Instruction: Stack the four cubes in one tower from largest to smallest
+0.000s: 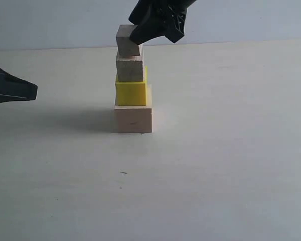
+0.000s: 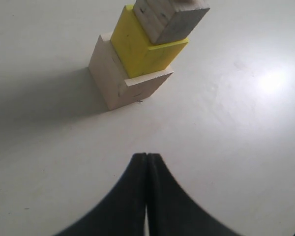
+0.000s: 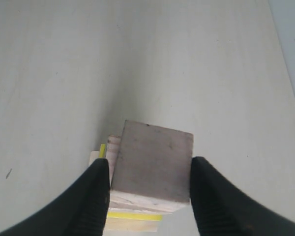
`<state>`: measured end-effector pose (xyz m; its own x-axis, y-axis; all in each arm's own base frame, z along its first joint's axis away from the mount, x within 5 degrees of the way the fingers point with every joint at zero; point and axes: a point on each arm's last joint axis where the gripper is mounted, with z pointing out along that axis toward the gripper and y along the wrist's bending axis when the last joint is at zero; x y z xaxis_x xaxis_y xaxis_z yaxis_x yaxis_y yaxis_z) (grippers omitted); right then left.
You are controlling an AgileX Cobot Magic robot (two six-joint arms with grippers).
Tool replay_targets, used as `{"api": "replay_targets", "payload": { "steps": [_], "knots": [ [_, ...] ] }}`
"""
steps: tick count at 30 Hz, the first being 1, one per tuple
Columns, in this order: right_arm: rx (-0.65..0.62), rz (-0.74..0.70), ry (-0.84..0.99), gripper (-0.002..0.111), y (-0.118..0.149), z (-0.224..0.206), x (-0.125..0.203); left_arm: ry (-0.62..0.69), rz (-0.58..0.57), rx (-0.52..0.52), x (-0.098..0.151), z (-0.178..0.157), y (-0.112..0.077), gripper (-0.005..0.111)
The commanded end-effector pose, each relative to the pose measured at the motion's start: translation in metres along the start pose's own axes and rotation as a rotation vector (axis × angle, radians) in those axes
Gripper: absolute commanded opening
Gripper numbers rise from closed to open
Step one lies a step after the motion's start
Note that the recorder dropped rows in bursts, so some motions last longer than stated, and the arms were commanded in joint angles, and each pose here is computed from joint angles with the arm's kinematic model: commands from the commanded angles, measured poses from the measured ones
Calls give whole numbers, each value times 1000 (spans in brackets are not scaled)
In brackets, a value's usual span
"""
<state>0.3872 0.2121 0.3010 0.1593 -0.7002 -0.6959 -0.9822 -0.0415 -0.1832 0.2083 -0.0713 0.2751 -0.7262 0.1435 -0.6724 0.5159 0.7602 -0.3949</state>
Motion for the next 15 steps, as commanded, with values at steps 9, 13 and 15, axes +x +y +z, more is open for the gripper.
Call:
{"api": "replay_targets", "payload": {
  "steps": [9, 13, 15],
  "knots": [
    [1, -11, -3, 49, 0, -1, -2, -4, -8, 7, 1, -1, -1, 0],
    [0, -10, -3, 52, 0, -1, -2, -4, -8, 7, 1, -1, -1, 0],
    [0, -9, -5, 52, 0, -1, -2, -4, -8, 7, 1, -1, -1, 0]
  ]
}}
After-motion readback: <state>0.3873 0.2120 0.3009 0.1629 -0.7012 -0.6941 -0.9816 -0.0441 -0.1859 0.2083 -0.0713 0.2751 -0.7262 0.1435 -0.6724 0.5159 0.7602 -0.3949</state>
